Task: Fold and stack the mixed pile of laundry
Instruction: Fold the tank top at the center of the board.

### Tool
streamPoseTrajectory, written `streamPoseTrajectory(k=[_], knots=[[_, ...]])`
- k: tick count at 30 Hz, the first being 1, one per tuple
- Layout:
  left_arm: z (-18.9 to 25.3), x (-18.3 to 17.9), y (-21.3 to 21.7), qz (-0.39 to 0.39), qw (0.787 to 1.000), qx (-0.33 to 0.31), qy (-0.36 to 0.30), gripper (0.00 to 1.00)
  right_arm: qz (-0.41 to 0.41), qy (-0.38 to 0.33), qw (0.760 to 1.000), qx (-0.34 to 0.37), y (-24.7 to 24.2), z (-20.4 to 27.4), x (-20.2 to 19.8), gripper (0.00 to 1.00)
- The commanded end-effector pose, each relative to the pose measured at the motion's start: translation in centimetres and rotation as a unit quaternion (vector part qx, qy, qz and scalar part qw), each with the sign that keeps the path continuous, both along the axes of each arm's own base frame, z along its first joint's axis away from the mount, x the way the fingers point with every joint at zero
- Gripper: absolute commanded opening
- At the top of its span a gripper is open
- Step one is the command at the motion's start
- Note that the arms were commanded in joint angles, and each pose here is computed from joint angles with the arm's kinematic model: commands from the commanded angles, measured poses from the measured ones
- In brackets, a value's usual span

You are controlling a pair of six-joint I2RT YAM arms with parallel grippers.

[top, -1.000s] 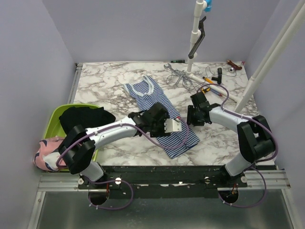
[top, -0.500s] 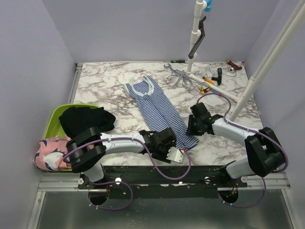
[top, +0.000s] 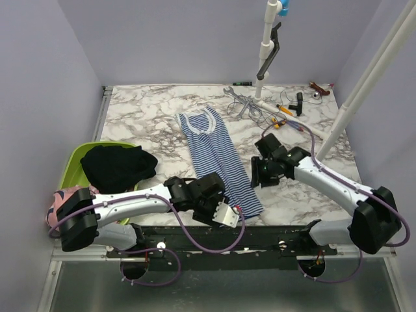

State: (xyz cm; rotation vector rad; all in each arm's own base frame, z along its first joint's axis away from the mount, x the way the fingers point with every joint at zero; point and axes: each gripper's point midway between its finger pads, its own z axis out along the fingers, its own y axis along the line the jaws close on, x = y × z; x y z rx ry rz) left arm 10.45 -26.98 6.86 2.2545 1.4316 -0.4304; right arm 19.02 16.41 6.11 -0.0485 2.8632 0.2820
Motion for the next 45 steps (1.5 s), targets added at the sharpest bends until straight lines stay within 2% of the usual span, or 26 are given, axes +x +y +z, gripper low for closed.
streamPoseTrajectory(k=[1, 3, 5, 8, 9, 10, 13, 17, 23, 28, 33, 37, 38, 39, 41, 45], knots=[[3.2, -2.5, -1.7, -0.007, 0.996, -0.053, 0.067, 0.57, 0.129, -0.159, 0.979, 0.012, 1.1, 9.8, 4.2, 0.49], [2.9, -2.3, -2.7, 0.009, 0.995, -0.077, 0.069, 0.57, 0.210, -0.242, 0.947, 0.030, 2.3, 12.7, 5.6, 0.51], [2.0, -1.6, -3.3, 0.025, 0.994, -0.092, 0.055, 0.57, 0.322, -0.296, 0.899, 0.036, 3.3, 14.3, 5.4, 0.52], [0.8, -1.4, -3.7, 0.023, 0.993, -0.113, 0.040, 0.57, 0.515, -0.329, 0.791, -0.013, 2.3, 12.1, 3.3, 0.59], [0.6, -1.6, -3.8, 0.012, 0.992, -0.121, 0.036, 0.57, 0.541, -0.337, 0.769, -0.039, 1.4, 11.0, 3.1, 0.61], [0.4, -1.9, -4.0, -0.001, 0.991, -0.134, 0.029, 0.57, 0.569, -0.335, 0.748, -0.066, 0.4, 9.3, 2.7, 0.62], [-0.4, -2.4, -4.3, -0.026, 0.987, -0.161, 0.007, 0.57, 0.646, -0.296, 0.698, -0.086, -1.2, 5.1, 0.1, 0.62], [-2.1, -2.1, -4.1, -0.028, 0.988, -0.150, -0.016, 0.58, 0.726, -0.270, 0.631, -0.032, -0.7, 1.5, -3.8, 0.65], [-3.8, -2.2, -3.7, -0.031, 0.992, -0.120, -0.026, 0.56, 0.765, -0.263, 0.588, -0.024, -0.2, -0.5, -4.9, 0.67], [-3.4, -1.7, -3.9, -0.020, 0.992, -0.122, -0.039, 0.49, 0.795, -0.239, 0.557, -0.022, 0.0, -2.5, -6.3, 0.67], [-2.9, -1.7, -3.8, -0.019, 0.991, -0.125, -0.040, 0.44, 0.801, -0.241, 0.548, -0.011, 0.9, -3.5, -6.8, 0.64], [-2.9, -1.7, -3.8, -0.019, 0.991, -0.126, -0.039, 0.40, 0.798, -0.241, 0.551, -0.041, 0.9, -4.2, -6.0, 0.57], [-2.9, -1.7, -3.8, -0.018, 0.991, -0.124, -0.039, 0.39, 0.791, -0.245, 0.559, -0.047, 1.0, -4.2, -5.6, 0.56], [-2.9, -1.7, -3.8, -0.018, 0.991, -0.125, -0.038, 0.36, 0.786, -0.250, 0.564, -0.050, 1.3, -4.2, -5.3, 0.52], [-2.8, -1.9, -3.7, -0.021, 0.992, -0.123, -0.034, 0.28, 0.792, -0.240, 0.559, -0.049, 1.2, -4.3, -5.4, 0.39], [-1.8, -1.6, -3.9, 0.003, 0.991, -0.131, -0.030, 0.00, 0.802, -0.221, 0.553, -0.052, 0.5, -4.6, -6.0, 0.09]])
